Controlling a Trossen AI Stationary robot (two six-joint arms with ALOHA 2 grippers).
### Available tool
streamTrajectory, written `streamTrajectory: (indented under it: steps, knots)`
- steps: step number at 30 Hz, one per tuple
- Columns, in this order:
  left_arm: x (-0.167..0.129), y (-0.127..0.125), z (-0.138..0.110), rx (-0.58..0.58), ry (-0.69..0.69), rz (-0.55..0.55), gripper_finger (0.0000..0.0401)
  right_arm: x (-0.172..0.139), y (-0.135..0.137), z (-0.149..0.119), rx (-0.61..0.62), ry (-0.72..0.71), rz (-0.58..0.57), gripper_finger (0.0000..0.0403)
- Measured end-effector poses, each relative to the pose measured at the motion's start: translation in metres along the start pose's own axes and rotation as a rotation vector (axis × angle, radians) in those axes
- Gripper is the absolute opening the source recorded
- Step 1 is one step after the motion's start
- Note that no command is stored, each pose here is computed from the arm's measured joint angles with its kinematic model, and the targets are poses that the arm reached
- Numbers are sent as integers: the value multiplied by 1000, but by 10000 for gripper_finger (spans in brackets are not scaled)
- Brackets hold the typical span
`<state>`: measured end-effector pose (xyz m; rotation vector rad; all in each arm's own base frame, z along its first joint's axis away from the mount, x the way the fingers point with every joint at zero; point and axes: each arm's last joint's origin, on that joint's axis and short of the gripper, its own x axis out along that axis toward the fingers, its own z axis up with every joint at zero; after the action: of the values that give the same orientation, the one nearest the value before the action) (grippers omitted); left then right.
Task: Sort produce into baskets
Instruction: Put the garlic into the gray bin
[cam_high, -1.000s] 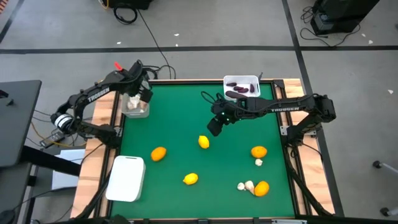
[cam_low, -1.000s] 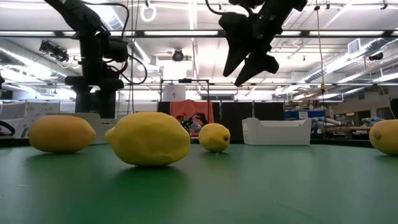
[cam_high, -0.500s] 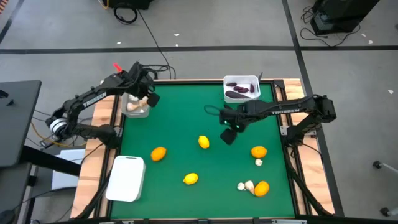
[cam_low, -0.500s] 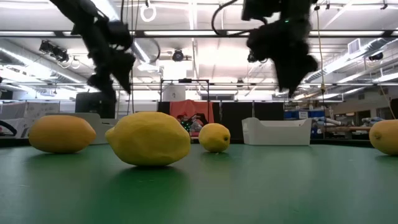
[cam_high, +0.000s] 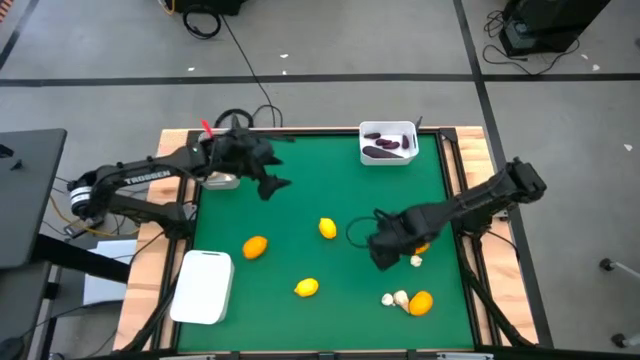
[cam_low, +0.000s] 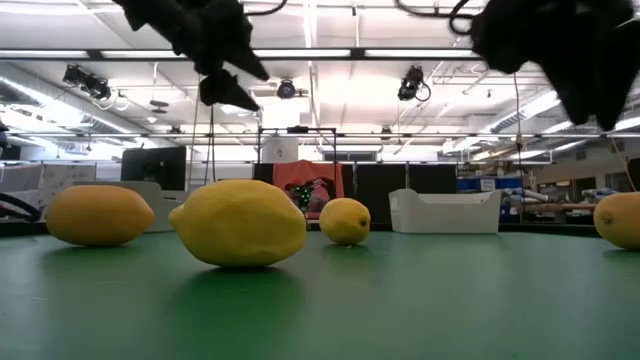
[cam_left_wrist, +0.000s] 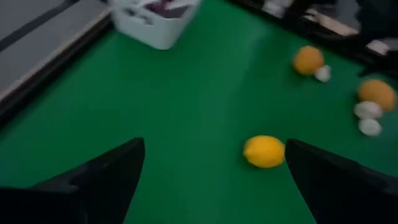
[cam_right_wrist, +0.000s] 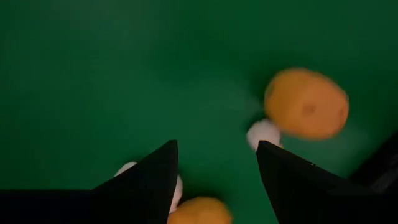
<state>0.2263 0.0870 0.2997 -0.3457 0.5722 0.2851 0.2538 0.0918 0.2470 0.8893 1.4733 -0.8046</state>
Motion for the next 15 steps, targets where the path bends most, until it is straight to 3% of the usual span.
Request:
streamTrajectory:
  steps: [9,15]
  knots:
    - [22,-44,-5,81,-7,-154,394,17,-6,-48,215,-113,-75,229]
    - [24,-61,-12,92,31,-204,394,47,-18,-55,280,-136,-108,228]
